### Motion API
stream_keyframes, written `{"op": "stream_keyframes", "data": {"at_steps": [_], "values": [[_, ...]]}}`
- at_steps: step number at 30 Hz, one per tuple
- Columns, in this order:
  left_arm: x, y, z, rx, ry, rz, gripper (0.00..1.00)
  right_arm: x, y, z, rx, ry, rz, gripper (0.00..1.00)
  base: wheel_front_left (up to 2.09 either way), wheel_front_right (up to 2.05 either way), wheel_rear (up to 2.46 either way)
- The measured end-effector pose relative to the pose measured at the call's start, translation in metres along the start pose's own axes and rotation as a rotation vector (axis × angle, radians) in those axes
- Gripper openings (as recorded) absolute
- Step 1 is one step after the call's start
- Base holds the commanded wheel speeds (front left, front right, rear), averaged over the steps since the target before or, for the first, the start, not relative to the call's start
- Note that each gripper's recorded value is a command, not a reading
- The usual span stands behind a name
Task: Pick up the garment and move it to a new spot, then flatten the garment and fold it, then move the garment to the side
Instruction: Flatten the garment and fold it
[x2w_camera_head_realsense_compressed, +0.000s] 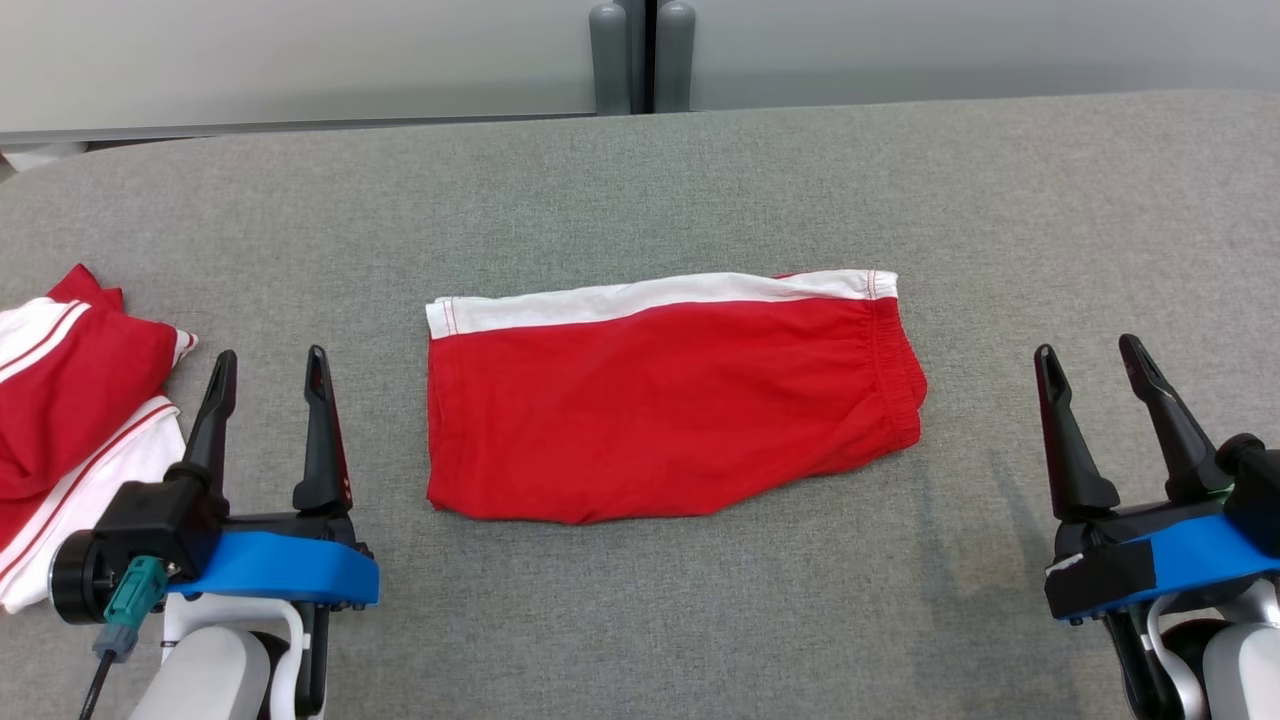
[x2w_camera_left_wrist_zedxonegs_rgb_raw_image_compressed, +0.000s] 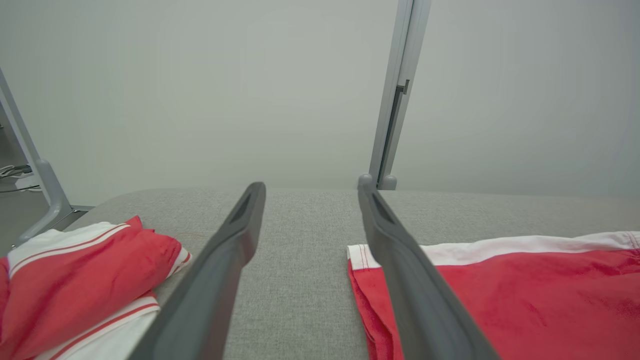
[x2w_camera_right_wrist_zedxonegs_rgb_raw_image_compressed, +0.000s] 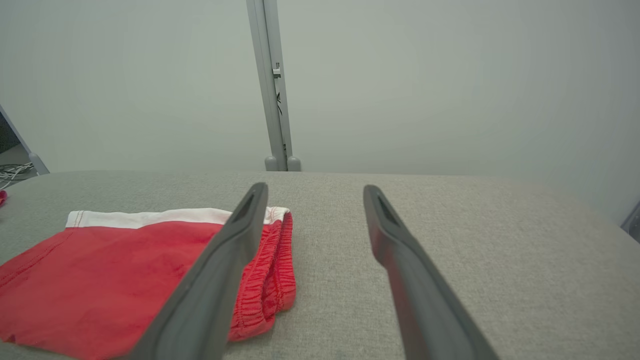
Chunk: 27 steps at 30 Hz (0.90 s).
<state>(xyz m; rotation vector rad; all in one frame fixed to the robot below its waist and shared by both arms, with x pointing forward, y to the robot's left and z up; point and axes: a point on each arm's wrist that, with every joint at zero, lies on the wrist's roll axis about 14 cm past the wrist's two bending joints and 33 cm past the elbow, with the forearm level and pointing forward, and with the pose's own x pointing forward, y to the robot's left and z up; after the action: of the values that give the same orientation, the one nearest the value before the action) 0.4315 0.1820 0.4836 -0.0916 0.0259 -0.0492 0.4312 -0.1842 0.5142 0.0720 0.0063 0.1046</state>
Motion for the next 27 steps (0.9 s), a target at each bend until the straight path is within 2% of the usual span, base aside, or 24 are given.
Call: {"op": "stream_keyframes", "data": {"at_steps": [6, 11, 19, 23, 27], "values": [[-0.003, -0.003, 0.003, 0.006, -0.003, -0.008, 1.00, 0.000, -0.003, 0.000, -0.002, 0.008, -0.010, 1.00, 0.00, 0.00, 0.00], [0.003, -0.005, 0.003, 0.012, -0.009, -0.017, 1.00, 0.008, 0.000, -0.017, -0.020, 0.071, 0.013, 1.00, 0.00, 0.00, 0.00], [0.018, -0.003, -0.005, 0.018, -0.007, -0.018, 1.00, 0.040, 0.035, -0.089, 0.006, 0.277, 0.133, 1.00, 0.00, 0.00, 0.00], [0.021, 0.002, -0.014, 0.021, 0.009, -0.007, 1.00, 0.050, 0.034, -0.135, 0.026, 0.395, 0.124, 1.00, 0.00, 0.00, 0.00], [0.023, 0.005, -0.019, 0.026, 0.018, -0.004, 1.00, 0.056, 0.038, -0.153, 0.052, 0.432, 0.126, 1.00, 0.00, 0.00, 0.00]]}}
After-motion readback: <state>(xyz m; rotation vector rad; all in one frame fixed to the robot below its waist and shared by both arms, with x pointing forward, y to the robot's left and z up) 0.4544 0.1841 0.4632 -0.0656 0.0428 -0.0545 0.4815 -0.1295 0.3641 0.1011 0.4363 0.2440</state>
